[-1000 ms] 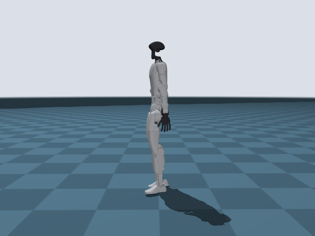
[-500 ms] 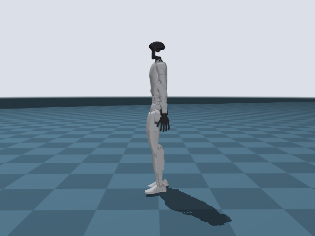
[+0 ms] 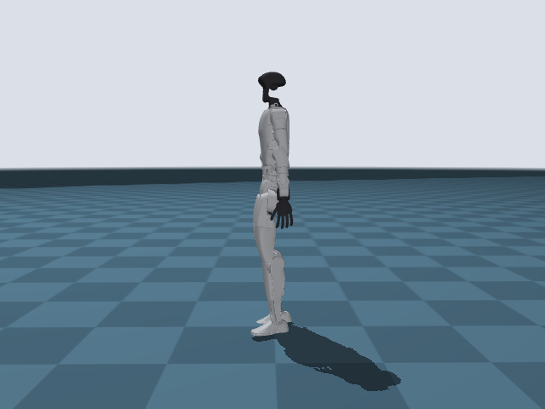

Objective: Upper body actions

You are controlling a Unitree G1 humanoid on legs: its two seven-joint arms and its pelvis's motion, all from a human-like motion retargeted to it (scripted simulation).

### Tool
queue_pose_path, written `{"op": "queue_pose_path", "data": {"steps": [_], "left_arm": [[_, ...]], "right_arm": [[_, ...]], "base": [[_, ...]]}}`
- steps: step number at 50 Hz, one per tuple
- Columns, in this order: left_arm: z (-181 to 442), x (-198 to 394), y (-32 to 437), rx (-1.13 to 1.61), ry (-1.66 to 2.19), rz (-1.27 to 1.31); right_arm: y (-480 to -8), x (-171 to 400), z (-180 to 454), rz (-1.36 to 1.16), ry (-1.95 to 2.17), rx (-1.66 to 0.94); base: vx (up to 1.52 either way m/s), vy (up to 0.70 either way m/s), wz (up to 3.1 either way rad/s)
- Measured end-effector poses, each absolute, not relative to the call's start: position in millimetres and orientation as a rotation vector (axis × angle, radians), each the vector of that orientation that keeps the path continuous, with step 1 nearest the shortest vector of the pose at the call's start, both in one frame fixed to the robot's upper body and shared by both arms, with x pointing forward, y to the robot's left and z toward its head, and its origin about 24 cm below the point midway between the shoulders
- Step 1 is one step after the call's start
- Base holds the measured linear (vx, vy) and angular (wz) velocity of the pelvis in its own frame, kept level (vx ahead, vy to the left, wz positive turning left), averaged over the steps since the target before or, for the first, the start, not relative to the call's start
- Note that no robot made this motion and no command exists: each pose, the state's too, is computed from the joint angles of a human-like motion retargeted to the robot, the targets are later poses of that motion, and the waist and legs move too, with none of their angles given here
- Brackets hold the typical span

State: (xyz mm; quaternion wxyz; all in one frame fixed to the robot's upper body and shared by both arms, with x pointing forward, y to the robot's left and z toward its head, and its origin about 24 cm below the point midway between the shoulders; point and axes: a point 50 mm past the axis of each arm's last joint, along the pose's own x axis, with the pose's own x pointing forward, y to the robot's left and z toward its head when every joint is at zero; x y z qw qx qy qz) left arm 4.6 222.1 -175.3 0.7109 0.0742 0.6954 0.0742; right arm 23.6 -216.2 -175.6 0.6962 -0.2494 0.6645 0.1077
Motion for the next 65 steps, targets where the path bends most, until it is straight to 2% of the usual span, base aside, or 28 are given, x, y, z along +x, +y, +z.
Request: {"op": "queue_pose_path", "data": {"steps": [65], "left_arm": [[-175.6,3.7,220.5,0.164,1.545,0.15]], "right_arm": [[-216.2,21.0,-175.6,0.247,1.48,-0.565]], "base": [[0.0,0.0,0.0]]}}
